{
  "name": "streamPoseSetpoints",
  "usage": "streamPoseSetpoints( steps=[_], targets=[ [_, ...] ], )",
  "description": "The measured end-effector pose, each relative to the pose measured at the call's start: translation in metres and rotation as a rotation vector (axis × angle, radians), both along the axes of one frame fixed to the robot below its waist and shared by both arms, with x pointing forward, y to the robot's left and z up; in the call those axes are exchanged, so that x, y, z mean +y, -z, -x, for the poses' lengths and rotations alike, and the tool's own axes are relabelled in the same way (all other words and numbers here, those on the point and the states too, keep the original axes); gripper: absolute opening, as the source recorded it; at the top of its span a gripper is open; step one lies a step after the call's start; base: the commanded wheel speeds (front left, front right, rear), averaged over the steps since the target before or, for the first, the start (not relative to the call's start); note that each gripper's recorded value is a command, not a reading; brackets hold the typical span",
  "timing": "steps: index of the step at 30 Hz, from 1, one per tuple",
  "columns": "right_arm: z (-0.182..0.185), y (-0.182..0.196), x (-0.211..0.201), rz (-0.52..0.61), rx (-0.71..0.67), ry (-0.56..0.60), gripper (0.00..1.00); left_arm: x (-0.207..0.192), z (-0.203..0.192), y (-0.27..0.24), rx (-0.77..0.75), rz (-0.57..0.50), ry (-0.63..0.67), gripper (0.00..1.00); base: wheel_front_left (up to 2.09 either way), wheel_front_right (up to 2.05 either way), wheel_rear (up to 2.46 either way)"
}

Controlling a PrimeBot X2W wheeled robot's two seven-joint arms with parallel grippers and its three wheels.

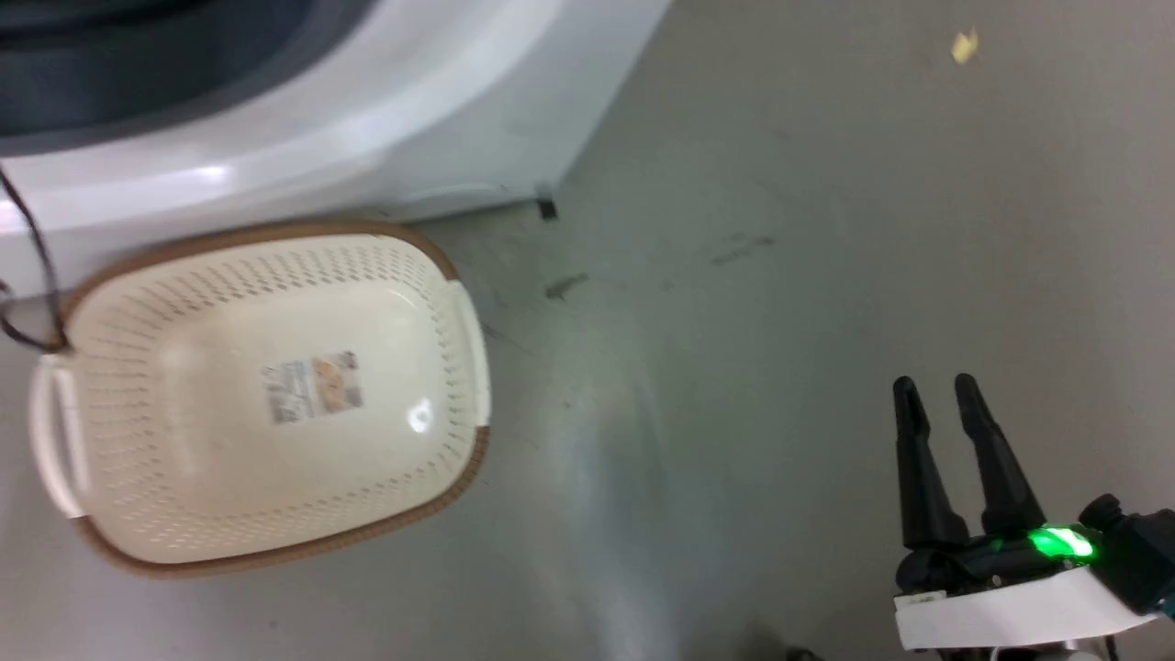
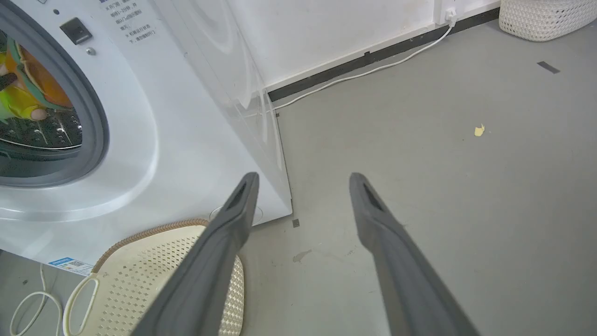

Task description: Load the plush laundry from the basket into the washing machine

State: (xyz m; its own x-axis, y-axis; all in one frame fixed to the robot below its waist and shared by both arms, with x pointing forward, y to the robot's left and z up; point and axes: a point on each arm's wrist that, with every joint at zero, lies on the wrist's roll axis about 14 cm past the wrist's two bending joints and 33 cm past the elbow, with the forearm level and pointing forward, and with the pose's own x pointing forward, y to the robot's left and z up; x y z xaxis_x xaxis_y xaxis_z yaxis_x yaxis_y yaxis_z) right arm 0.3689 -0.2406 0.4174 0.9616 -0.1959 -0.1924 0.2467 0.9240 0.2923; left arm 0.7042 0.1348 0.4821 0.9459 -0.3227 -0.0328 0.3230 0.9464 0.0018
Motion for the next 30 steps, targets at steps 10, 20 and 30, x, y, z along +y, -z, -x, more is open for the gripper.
streamPoseSetpoints(
  steps=[10,20,30],
  targets=[
    [0.004,0.020,-0.007,-0.003,0.073,0.037,1.00,-0.008,-0.051,0.076,0.203,-0.091,-0.029,0.00,0.00,0.00,0.00],
    [0.007,0.028,-0.009,-0.011,0.101,0.053,1.00,-0.004,-0.062,0.122,0.308,-0.225,-0.036,0.00,0.00,0.00,0.00],
    [-0.002,0.014,-0.013,0.010,0.048,0.045,1.00,-0.002,-0.049,0.114,0.310,-0.225,-0.033,1.00,0.00,0.00,0.00]
  ],
)
